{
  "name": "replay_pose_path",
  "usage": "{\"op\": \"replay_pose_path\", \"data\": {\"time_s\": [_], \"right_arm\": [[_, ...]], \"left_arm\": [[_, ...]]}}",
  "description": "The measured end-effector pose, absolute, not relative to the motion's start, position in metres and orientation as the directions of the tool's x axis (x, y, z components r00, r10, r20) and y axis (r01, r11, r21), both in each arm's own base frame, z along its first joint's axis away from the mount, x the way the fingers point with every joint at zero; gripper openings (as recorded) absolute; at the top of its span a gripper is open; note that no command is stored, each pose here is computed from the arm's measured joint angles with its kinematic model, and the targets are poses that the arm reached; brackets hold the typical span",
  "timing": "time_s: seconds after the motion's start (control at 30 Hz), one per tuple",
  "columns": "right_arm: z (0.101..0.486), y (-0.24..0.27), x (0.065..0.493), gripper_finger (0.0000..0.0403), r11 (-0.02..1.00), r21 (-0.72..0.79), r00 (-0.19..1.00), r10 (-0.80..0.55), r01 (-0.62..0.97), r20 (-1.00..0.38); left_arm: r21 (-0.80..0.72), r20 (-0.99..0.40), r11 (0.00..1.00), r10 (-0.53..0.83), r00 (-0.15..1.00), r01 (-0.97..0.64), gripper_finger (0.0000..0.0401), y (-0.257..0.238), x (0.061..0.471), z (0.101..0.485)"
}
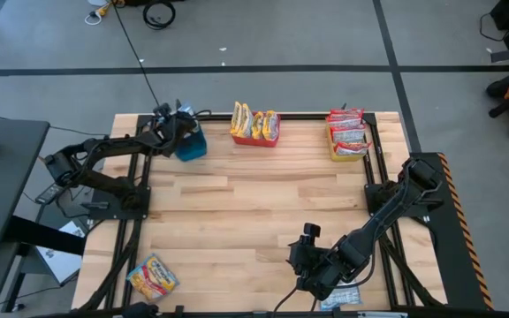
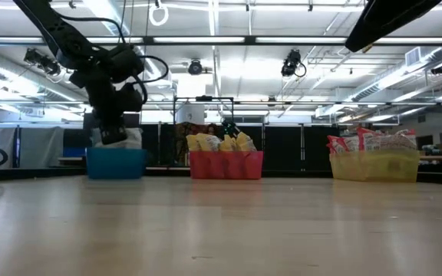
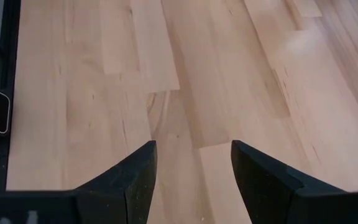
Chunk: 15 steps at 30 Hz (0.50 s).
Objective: Sort Maruchan noodles
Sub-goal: Put the top blue noodle pack into the blue bin
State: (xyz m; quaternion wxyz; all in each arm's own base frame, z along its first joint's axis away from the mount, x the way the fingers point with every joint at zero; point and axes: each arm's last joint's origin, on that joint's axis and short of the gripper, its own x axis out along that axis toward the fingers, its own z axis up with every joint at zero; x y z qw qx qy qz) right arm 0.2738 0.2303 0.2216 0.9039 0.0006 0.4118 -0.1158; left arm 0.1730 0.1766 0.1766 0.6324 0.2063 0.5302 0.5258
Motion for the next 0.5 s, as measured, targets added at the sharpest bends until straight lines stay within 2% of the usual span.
{"op": "replay_pose_path", "data": {"time_s": [0.2,0.33,0.43,0.5], "right_arm": [[0.221,0.231,0.274,0.0211,0.976,-0.089,0.628,-0.196,0.198,-0.753],[0.221,0.231,0.273,0.0210,0.977,-0.083,0.624,-0.189,0.195,-0.758],[0.222,0.231,0.274,0.0210,0.978,-0.077,0.628,-0.185,0.196,-0.756],[0.222,0.231,0.274,0.0210,0.977,-0.077,0.627,-0.186,0.197,-0.756]], "left_arm": [[0.869,-0.413,0.340,0.899,-0.147,-0.361,0.0079,0.168,0.178,0.181],[0.862,-0.447,0.376,0.879,-0.163,-0.339,0.0106,0.162,0.181,0.193],[0.802,-0.540,0.441,0.823,-0.175,-0.403,0.0123,0.158,0.179,0.205],[0.696,-0.643,0.494,0.751,-0.146,-0.521,0.0132,0.156,0.178,0.212]]}}
